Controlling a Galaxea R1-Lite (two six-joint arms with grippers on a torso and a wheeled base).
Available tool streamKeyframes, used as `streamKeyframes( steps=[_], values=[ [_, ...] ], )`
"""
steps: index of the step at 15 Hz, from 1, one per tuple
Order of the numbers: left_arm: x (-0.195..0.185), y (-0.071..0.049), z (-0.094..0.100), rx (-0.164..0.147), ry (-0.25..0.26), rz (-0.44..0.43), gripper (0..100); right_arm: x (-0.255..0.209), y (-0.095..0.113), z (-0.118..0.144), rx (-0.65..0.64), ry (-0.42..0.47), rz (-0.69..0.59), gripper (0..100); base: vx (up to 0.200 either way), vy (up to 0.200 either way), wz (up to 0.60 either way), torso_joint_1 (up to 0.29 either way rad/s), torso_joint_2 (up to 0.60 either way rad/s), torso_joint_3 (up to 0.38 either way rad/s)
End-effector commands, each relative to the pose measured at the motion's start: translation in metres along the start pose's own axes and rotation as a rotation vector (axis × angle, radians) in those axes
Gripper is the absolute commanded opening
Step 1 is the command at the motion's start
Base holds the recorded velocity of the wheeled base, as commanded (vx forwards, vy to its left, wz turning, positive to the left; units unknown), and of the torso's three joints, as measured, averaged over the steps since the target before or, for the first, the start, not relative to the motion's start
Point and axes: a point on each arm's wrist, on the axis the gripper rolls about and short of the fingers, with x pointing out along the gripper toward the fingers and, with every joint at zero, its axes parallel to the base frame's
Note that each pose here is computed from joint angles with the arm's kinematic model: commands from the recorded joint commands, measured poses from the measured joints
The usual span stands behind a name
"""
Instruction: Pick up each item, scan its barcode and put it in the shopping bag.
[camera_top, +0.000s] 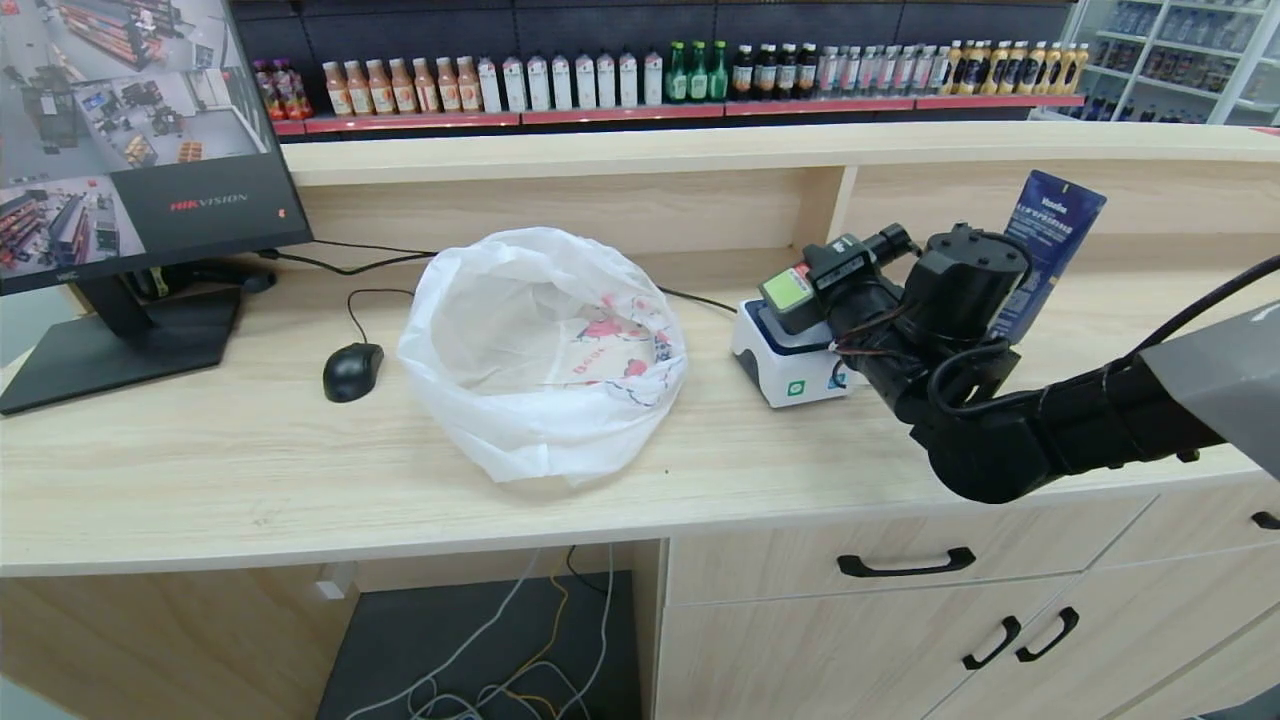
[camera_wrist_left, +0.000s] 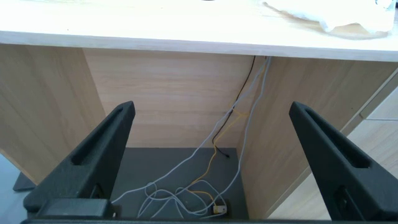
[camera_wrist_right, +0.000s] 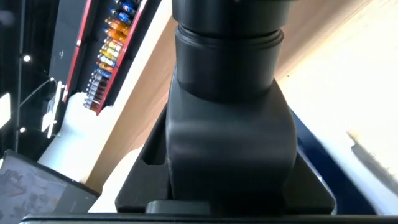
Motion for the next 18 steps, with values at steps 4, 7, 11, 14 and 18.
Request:
streamKeyframes(
  steps=[4, 7, 11, 14, 18],
  values=[
    [0.000, 0.000, 0.000, -0.001, 0.000, 0.001, 100, 0.005, -0.013, 0.006, -0.006, -0.019, -0.027, 0, 0.000, 0.000, 0.00, 0.000, 0.00, 0.000],
    [0.000, 0.000, 0.000, -0.001, 0.000, 0.001, 100, 0.005, -0.013, 0.006, 0.008, -0.018, -0.030, 0, 0.000, 0.000, 0.00, 0.000, 0.00, 0.000],
    [0.000, 0.000, 0.000, -0.002, 0.000, 0.001, 100, 0.002, -0.006, -0.002, 0.012, 0.002, -0.013, 0, 0.000, 0.000, 0.00, 0.000, 0.00, 0.000],
    [0.000, 0.000, 0.000, -0.001, 0.000, 0.001, 100, -0.002, -0.005, -0.013, 0.012, 0.032, -0.012, 0, 0.000, 0.000, 0.00, 0.000, 0.00, 0.000],
    [0.000, 0.000, 0.000, -0.001, 0.000, 0.001, 100, -0.002, -0.003, -0.016, 0.011, 0.039, -0.009, 0, 0.000, 0.000, 0.00, 0.000, 0.00, 0.000]
  ],
)
